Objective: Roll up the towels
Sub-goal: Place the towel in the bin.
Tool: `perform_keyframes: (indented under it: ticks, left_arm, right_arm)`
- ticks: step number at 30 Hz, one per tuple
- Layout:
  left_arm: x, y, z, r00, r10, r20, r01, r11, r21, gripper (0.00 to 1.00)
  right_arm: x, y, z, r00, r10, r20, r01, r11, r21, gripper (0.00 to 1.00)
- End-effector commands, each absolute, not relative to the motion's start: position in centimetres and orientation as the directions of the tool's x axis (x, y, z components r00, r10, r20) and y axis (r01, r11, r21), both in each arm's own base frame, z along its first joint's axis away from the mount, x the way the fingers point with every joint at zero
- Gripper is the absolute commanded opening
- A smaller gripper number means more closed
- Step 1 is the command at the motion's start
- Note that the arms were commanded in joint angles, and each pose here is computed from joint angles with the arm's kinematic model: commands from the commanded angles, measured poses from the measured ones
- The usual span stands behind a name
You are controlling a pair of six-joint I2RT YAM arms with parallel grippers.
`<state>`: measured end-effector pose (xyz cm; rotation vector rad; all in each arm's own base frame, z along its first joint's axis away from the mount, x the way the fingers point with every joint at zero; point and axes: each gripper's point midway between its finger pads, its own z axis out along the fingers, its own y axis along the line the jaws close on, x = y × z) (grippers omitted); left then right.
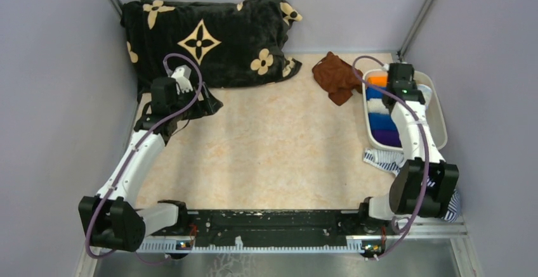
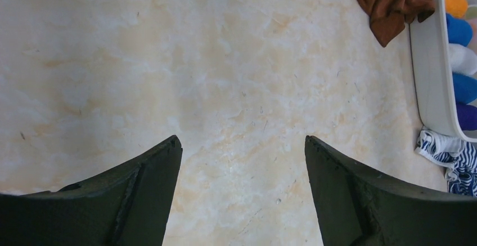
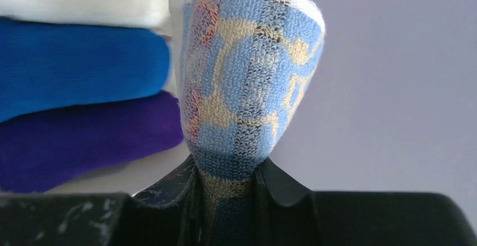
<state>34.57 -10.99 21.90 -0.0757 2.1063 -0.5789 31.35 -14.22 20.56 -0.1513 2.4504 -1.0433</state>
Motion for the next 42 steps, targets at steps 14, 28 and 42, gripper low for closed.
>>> perform_keyframes:
  ticks: [14,28,42]
  left_arm:
    - [33.3,-13.3,20.6,-0.603,-0.186,-0.776,0.244,0.883,-0.402,0.87]
    - [33.2,-13.4,19.8,-0.619,-0.185,-0.763,0.250,0.875,-0.415,0.87]
    - [33.5,-13.4,18.6,-0.656,-0.189,-0.731,0.246,0.862,-0.444,0.87]
  right_arm:
    - [32.4,-24.7,17.1,-0.889,-0.361,-0.283,-0.021,0.650,-0.760,0.00]
    - [31.9,-23.8,10.0,-0.894,-0.318,-0.315,-0.042,0.760,-0.649,0.00]
    - [32.3,-25.2,5.9,-0.920,-0.223,-0.322,0.006,0.813,-0.582,0.00]
